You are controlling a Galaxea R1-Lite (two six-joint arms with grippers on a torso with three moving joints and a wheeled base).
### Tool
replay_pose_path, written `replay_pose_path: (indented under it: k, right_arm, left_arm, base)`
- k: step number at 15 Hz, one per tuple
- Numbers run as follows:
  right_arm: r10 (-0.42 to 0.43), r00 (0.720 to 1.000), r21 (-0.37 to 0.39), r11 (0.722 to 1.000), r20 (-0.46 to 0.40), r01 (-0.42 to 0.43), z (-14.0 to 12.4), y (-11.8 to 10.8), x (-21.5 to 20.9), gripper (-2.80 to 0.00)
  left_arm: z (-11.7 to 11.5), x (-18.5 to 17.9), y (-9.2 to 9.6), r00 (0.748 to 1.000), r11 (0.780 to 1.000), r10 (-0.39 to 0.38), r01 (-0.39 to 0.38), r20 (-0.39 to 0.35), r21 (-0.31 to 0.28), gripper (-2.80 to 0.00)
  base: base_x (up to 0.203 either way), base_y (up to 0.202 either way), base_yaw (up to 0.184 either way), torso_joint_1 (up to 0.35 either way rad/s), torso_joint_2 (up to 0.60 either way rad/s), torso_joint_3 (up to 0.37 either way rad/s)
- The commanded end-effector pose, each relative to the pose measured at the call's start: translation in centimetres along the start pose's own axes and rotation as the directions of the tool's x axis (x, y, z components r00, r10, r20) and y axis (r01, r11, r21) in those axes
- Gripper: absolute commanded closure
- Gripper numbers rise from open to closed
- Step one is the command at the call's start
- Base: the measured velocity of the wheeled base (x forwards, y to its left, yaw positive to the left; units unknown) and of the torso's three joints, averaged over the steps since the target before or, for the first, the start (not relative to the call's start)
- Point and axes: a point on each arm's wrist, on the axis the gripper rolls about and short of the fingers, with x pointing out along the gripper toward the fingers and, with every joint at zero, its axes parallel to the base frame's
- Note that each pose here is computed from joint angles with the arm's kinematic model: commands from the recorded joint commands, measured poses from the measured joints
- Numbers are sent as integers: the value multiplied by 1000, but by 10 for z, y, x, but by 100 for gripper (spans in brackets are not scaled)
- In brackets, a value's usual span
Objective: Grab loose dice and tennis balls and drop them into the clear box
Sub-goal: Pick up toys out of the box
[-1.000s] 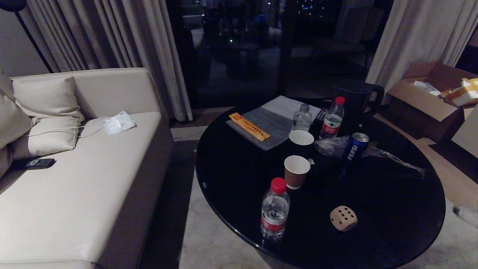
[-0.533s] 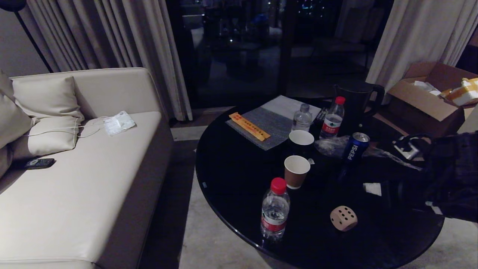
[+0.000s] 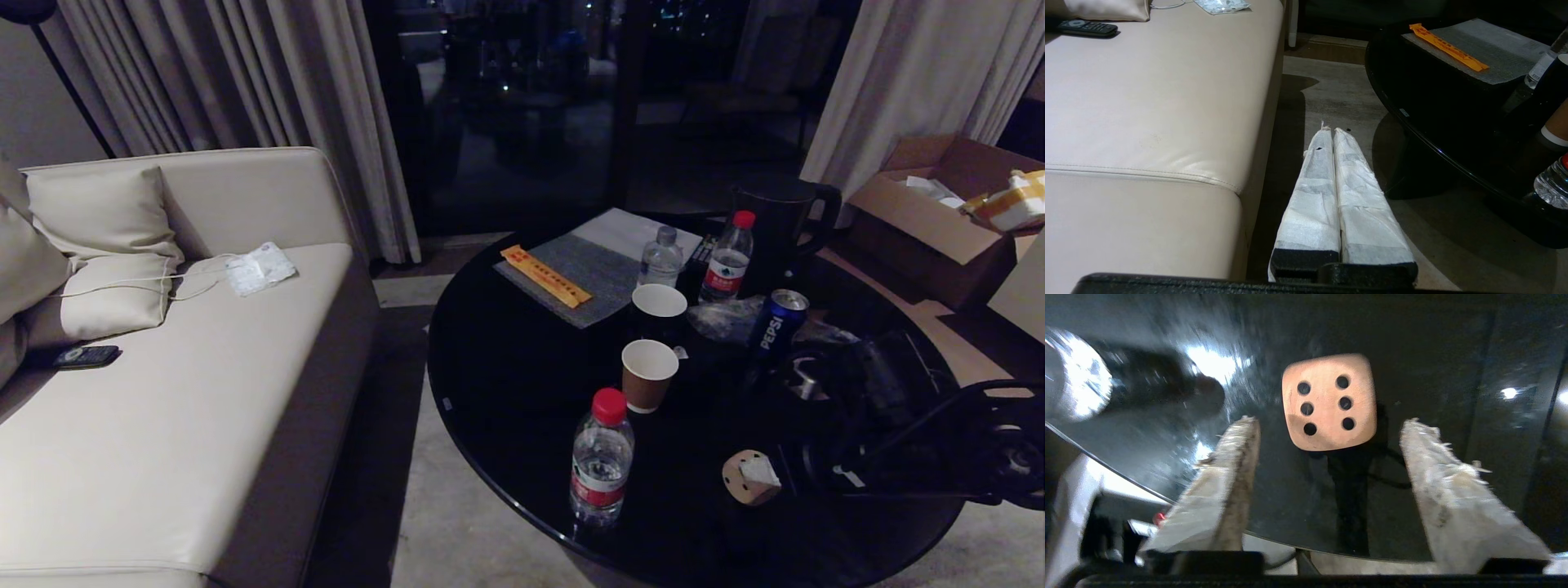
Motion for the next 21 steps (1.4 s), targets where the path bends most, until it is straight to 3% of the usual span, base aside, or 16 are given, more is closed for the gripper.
replay_pose_path:
  k: [1, 10, 11, 16, 21]
  right_arm:
    - [1, 999, -3, 1000, -35, -1, -1, 0, 14, -280]
    - [-38, 992, -19, 999, -121, 36, -8, 4, 48, -280]
    - [-37, 995, -18, 999, -90, 36, -4, 4, 48, 0]
    - [-187, 981, -31, 982, -59, 185, -2, 0, 51, 0]
    - [-180, 982, -6, 983, 64, 181, 1, 2, -4, 0]
  left_arm:
    - [0, 0, 0, 1000, 1000, 2, -2, -2, -1, 0]
    - [0, 0, 0, 1000, 1000, 2, -2, -2, -1, 0]
    - [0, 0, 0, 1000, 1000, 0, 0, -2, -1, 0]
    - [0, 0, 0, 1000, 1000, 0, 0, -2, -1, 0]
    - [0, 0, 0, 1000, 1000, 2, -2, -2, -1, 0]
  base:
    - [0, 0, 0, 0, 0, 0]
    - [0, 0, 0, 0, 0, 0]
    - [0, 0, 0, 0, 0, 0]
    - [0, 0, 0, 0, 0, 0]
    - [0, 0, 0, 0, 0, 0]
